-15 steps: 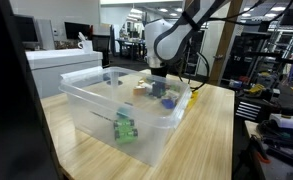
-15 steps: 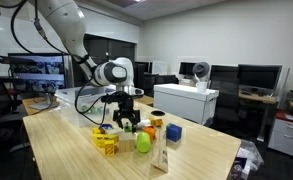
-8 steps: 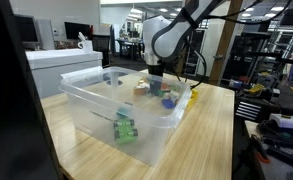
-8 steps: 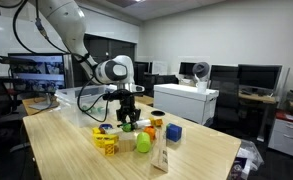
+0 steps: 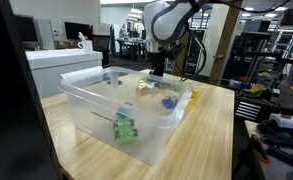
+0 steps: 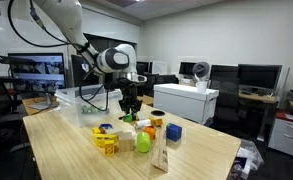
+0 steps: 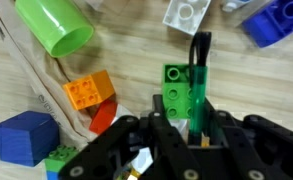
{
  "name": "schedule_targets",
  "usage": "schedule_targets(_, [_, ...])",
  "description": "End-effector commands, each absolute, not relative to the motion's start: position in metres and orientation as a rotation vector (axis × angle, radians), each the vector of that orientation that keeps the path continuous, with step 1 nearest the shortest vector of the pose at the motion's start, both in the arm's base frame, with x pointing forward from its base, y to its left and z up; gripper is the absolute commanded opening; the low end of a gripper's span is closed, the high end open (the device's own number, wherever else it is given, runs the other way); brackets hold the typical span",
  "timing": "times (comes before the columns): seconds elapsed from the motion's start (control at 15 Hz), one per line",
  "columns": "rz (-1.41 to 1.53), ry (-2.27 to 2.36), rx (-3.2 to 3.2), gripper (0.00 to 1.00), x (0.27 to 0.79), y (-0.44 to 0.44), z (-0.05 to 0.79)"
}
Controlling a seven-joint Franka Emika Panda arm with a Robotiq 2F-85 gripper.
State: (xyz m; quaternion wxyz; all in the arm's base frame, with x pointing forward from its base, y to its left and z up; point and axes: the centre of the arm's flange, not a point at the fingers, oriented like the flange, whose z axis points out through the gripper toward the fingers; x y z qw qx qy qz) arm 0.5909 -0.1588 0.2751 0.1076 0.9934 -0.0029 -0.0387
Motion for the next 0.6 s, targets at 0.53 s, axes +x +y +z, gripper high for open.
schedule_targets(0.53, [0.138,0.277,3.071,0.10,0.568,0.009,0.473])
